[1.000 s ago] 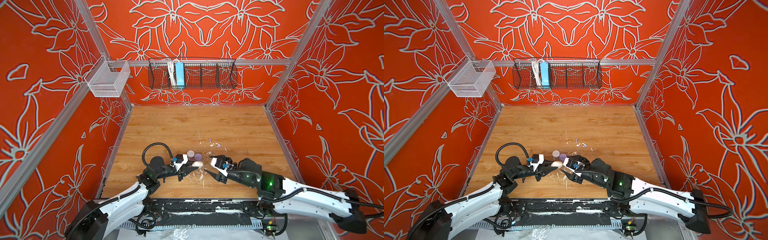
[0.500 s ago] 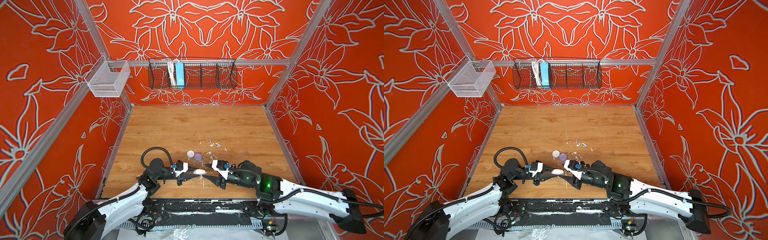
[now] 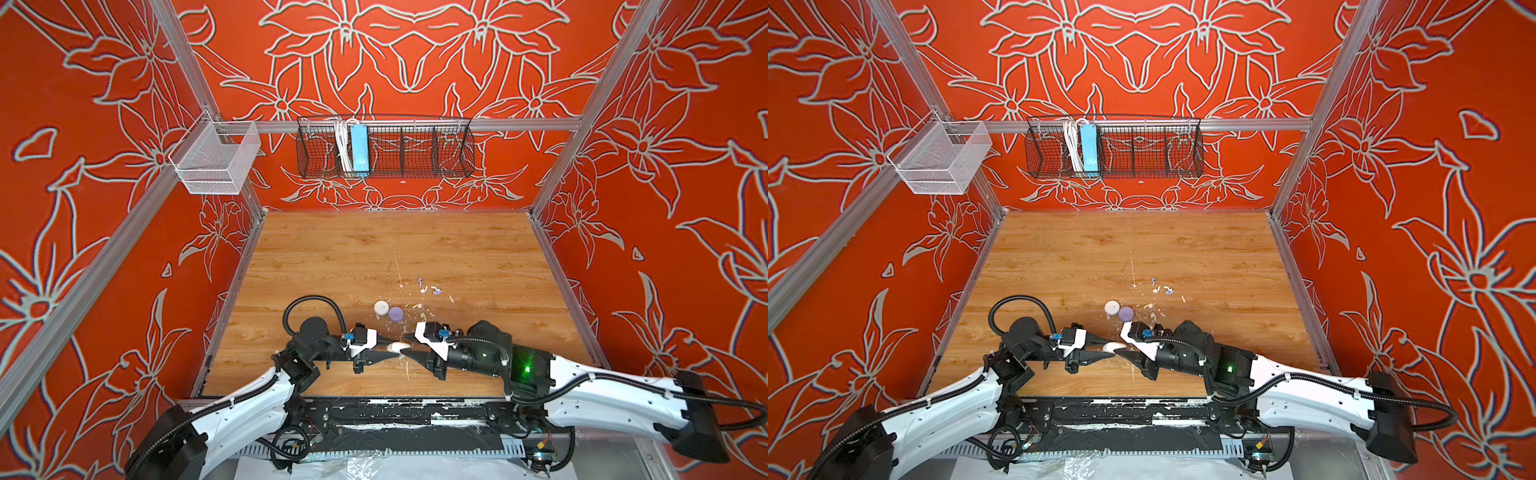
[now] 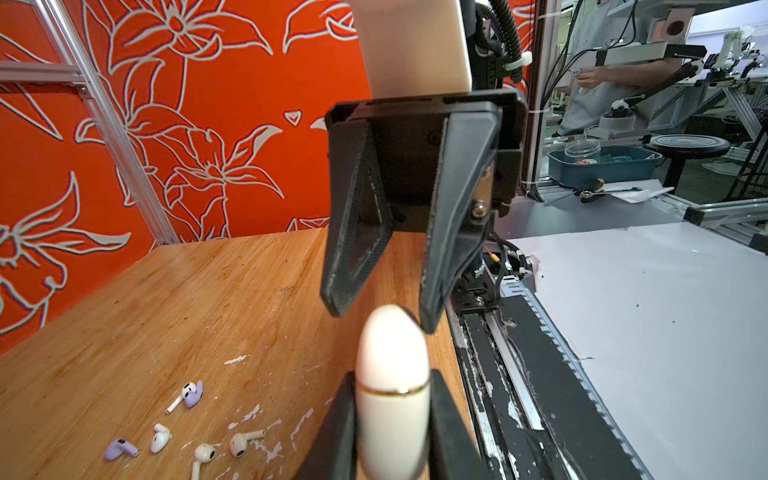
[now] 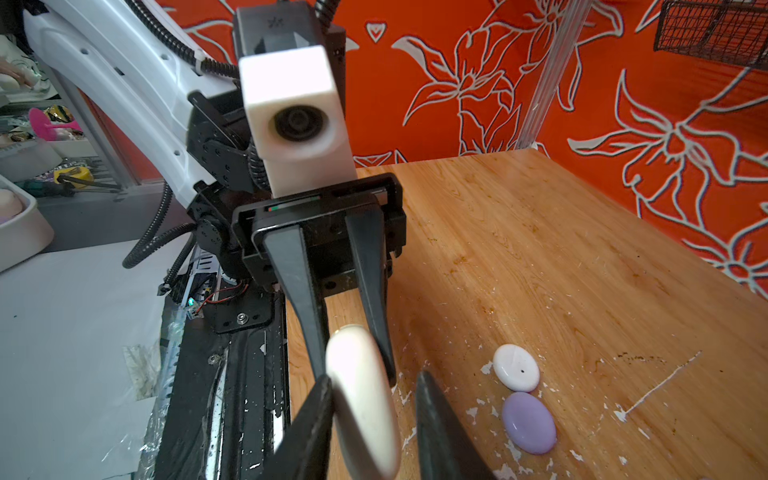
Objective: Insert the wireless bluetooth earbuds into the charging case
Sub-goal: 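Lower both grippers holding the case toward the table edge nearest the robot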
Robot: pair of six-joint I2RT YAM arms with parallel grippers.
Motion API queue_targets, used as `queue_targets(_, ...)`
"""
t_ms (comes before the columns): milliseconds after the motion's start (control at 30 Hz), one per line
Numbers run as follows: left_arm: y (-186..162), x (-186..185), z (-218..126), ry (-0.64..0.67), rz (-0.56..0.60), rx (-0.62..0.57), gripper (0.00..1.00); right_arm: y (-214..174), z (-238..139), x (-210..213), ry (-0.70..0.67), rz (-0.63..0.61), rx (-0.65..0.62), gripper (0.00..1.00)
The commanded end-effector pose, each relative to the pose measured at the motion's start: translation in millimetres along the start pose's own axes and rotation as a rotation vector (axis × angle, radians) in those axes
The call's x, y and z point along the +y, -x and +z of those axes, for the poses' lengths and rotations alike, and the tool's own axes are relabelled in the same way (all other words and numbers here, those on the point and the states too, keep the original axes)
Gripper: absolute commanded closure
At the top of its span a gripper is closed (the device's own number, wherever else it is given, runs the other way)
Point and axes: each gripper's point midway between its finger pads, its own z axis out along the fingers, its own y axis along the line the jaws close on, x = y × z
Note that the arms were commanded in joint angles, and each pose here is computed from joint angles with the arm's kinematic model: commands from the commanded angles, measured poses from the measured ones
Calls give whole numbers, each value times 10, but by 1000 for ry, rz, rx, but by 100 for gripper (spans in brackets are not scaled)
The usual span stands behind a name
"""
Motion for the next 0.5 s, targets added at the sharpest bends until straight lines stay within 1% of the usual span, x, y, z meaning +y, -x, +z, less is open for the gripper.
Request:
queue_targets(0, 161, -36, 14, -28, 59, -35, 100, -13, 21, -11, -4, 0, -3, 66)
queue_targets(300, 159, -40, 9, -25, 62, -33, 100, -131, -1, -9, -7, 3, 20, 69)
queue_targets(467, 165, -43, 13, -31, 61, -34, 100, -185, 6, -9, -7, 7, 30, 68)
